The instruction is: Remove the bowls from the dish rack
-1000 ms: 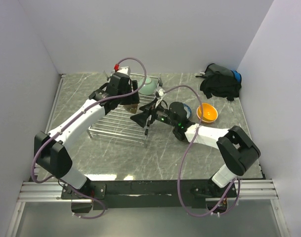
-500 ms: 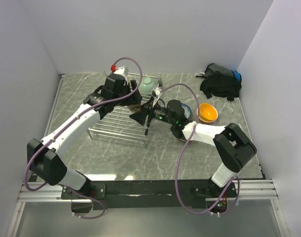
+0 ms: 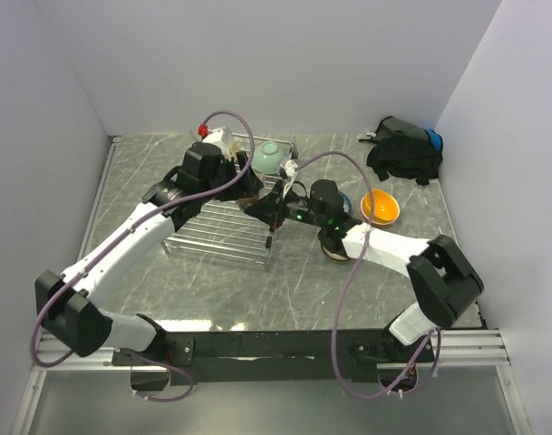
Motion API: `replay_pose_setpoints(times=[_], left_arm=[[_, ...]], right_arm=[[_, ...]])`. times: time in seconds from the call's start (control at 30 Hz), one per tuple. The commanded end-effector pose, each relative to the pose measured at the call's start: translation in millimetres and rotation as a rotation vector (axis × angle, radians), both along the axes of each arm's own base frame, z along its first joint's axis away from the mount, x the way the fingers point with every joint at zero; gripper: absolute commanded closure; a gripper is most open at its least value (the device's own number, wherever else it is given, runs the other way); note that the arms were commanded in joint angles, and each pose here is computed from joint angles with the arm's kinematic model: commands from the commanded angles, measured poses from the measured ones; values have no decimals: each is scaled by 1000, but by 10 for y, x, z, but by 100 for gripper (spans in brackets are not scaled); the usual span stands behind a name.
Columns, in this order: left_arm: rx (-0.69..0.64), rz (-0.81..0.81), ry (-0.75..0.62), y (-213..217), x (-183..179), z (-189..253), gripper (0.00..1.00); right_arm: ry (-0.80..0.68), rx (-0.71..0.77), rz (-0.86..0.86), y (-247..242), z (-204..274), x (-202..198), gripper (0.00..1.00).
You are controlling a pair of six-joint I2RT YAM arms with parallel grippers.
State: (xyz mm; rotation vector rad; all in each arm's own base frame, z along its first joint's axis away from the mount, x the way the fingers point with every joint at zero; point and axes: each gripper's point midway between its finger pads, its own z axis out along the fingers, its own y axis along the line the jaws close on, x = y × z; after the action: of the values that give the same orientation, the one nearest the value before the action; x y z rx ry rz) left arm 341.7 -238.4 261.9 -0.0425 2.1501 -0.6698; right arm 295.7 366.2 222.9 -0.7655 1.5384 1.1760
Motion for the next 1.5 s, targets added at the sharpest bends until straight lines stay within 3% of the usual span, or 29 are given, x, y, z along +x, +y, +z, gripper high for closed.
replay_pose_setpoints(times=[0.0,0.07,0.27,0.4,0.47,0.67,0.9,1.1,1.27,1.47], left_arm=[[-89,35,-264,181,-58,868,12],[-71,77,-312,331,-106,985,1],[92,251,-438,926,-203,1135,1],[236,361,-487,1303,-257,997,0],[289,445,-520,1511,-281,993,0],[362,438,-475,1567,-285,602,1],[448,483,-448,1720,-312,454,1],[424,478,-480,1737,-349,477,0],[430,475,-474,1729,-327,436,1],[440,481,-471,1740,-318,417,1]], right_arm=[[-109,-33,-59,-205,362,-87,100],[-121,-42,-89,-300,441,-122,100],[-33,-195,-251,-699,273,-131,100],[89,-363,-402,-1143,16,-180,100],[127,-376,-497,-1395,59,-147,100],[382,-414,-708,-2158,-119,-202,100],[600,-598,-1008,-3101,-423,-316,100],[710,-732,-1069,-3425,-637,-302,100],[789,-865,-1022,-3472,-933,-301,94],[890,-994,-951,-3488,-1220,-265,94]])
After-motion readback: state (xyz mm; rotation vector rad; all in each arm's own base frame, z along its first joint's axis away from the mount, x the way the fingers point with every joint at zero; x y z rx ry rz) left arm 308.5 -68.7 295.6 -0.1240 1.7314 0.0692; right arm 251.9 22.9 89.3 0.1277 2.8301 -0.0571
